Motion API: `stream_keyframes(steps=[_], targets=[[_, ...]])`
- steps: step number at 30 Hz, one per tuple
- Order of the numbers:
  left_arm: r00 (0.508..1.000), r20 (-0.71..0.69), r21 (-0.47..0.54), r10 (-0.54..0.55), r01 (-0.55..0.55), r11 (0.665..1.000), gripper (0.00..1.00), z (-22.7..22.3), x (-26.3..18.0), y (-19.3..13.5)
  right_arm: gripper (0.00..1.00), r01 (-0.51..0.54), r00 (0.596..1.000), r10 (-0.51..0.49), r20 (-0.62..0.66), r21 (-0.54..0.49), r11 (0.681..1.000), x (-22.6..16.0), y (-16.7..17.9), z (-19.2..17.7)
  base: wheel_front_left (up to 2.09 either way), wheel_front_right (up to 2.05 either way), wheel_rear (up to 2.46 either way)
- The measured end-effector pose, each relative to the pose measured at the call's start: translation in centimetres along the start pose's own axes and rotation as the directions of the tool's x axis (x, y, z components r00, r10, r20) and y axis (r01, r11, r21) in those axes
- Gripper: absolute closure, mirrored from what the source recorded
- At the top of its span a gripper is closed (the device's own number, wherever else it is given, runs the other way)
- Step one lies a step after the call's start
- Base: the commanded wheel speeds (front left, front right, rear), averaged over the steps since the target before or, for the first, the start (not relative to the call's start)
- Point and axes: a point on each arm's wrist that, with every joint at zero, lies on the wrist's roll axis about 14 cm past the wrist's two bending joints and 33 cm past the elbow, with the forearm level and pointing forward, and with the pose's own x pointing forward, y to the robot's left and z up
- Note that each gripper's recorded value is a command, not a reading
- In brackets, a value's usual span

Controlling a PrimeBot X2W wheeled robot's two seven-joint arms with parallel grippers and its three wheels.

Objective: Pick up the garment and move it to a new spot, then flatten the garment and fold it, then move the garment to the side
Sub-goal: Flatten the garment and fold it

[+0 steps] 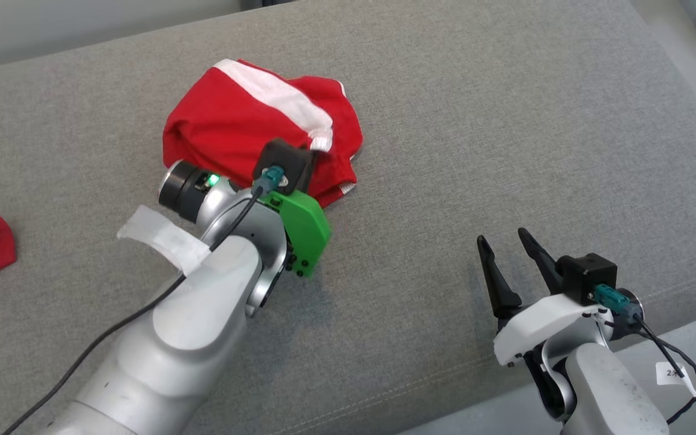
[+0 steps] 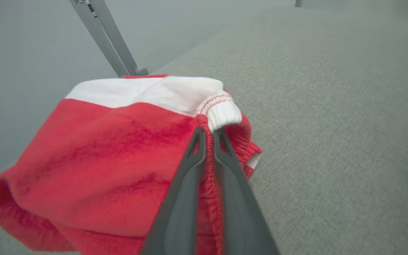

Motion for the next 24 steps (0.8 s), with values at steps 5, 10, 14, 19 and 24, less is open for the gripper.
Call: stream_keyframes(steps=[5,10,14,19,24], targets=[[0.989,0.147,0.002,0.011,-0.011,1.0,1.0,5.7,0.2,0.6,0.0,-0.008,1.0,0.008,0.006,0.001,1.0,0.0,0.3,0.2,0.0,0.0,0.0],[0.94,0.34,0.0,-0.005,0.006,1.0,1.0,13.0,-0.3,0.3,0.0,-0.022,1.0,0.022,0.01,0.003,1.0,-0.2,0.7,0.3,0.0,0.0,0.0],[0.904,0.424,0.038,-0.05,0.037,0.999,1.0,16.6,-0.8,-0.8,0.0,-0.026,1.0,0.026,0.017,0.005,1.0,-0.5,0.9,0.6,0.0,0.0,0.0],[0.852,0.515,0.066,-0.092,0.067,0.996,1.0,20.7,-1.6,-2.1,0.0,-0.019,0.999,0.019,0.027,0.006,1.0,-1.1,0.6,0.9,0.0,0.0,0.0],[0.754,0.638,0.078,-0.159,0.141,0.987,1.0,25.6,-3.3,-4.2,0.0,-0.01,0.999,0.009,0.034,0.008,1.0,-1.8,0.3,1.1,0.0,0.0,0.0]])
